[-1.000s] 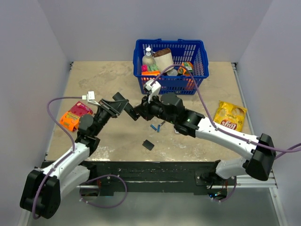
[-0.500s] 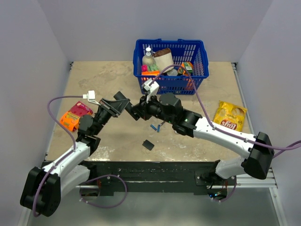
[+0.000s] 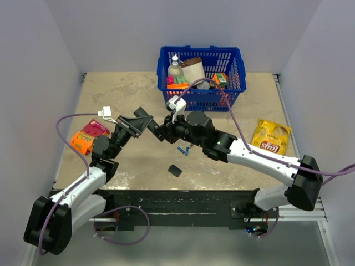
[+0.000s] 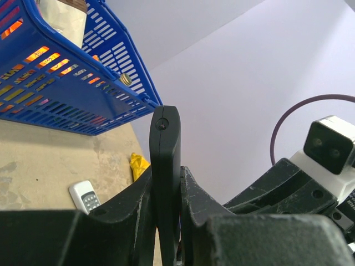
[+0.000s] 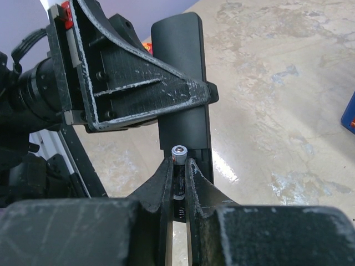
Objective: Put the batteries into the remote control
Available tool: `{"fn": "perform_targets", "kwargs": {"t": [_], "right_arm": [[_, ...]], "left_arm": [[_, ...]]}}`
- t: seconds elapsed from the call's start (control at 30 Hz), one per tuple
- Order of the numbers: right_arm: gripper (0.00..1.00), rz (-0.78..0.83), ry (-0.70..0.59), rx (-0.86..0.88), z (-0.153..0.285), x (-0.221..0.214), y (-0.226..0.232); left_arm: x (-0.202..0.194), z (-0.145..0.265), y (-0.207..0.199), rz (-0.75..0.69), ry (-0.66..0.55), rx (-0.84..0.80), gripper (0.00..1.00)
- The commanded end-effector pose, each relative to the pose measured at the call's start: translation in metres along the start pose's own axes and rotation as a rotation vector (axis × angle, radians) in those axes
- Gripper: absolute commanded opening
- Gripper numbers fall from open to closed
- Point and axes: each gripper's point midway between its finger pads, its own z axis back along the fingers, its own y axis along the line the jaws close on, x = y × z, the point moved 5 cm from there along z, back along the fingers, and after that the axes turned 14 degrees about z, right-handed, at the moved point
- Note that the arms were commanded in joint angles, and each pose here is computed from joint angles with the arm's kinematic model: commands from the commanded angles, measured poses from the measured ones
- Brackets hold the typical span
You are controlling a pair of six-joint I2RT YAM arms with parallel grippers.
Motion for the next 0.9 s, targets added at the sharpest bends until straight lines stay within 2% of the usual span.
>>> {"fn": "perform_targets", "kwargs": {"t": [0.0,0.87], "right_arm": [[0.03,0.023,-0.029,0.026,-0.003,0.002,0.005],[0.08,0.074,0.041,0.093,-0.006,-0.013,0.016]], "left_arm": [[0.004,-0.002,-0.024,0.006,-0.019,-0.099,0.0],[0.005,0.002,-0.028,-0.002,-0.036,-0.119,0.0]]}}
